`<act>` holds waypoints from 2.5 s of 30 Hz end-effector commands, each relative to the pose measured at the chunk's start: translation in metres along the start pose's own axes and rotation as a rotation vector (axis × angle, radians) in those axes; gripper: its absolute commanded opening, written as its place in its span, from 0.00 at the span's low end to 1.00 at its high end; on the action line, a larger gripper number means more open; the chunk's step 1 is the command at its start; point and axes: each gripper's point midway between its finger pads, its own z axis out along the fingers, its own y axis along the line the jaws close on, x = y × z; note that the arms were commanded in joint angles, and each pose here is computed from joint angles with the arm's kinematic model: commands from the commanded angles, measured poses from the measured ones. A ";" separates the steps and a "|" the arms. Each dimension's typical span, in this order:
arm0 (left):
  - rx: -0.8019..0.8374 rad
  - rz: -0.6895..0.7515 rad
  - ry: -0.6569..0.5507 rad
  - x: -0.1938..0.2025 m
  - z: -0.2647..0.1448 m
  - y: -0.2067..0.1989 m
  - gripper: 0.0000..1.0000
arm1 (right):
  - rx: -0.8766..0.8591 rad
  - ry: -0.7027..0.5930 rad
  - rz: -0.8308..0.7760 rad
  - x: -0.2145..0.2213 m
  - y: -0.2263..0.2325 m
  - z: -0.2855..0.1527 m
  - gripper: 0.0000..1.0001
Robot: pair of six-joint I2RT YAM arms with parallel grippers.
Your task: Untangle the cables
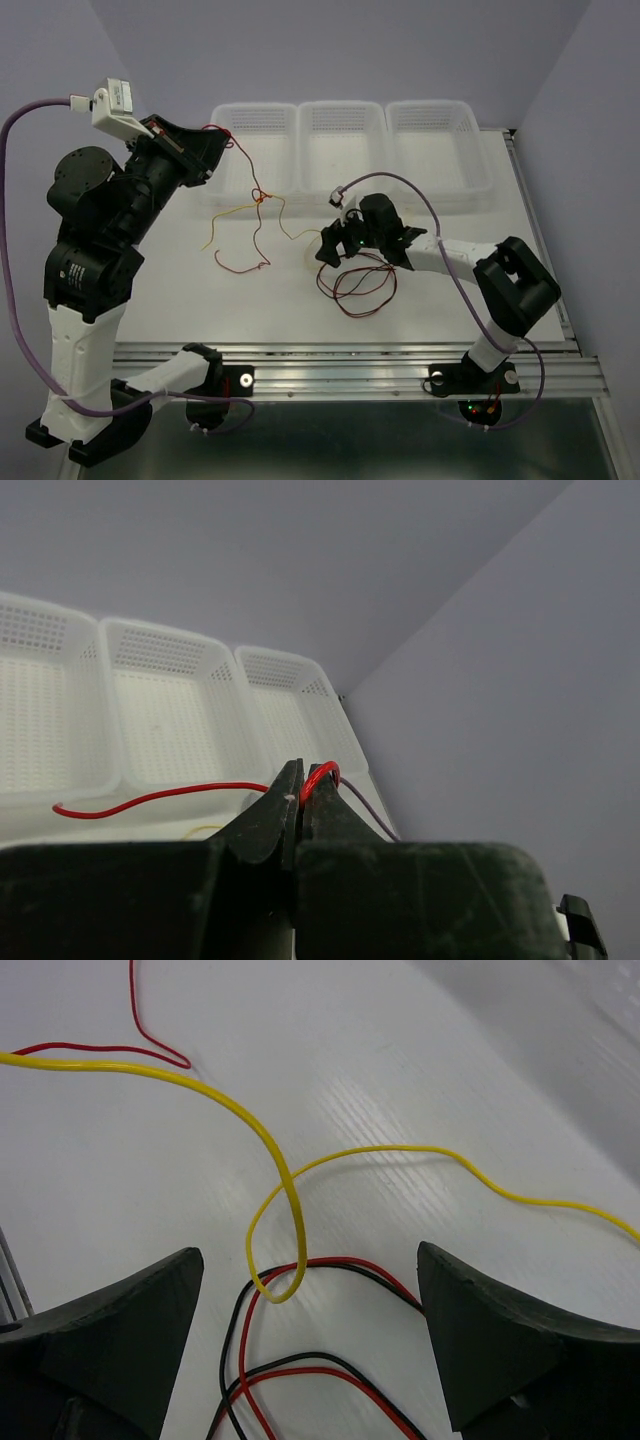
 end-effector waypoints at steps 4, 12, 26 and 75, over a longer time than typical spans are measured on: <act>0.049 -0.001 -0.062 -0.013 -0.010 -0.011 0.00 | -0.076 -0.077 0.061 -0.019 0.015 0.028 0.28; -0.224 -0.051 -0.079 0.027 0.010 0.067 0.00 | 0.387 -0.324 0.064 -0.131 -0.029 -0.065 0.01; -0.856 -0.094 0.107 0.178 0.029 0.265 0.00 | 1.012 -0.790 -0.037 -0.327 -0.073 -0.321 0.01; -1.028 -0.154 0.264 0.250 -0.009 0.368 0.00 | 1.072 -0.881 -0.096 -0.404 -0.265 -0.345 0.01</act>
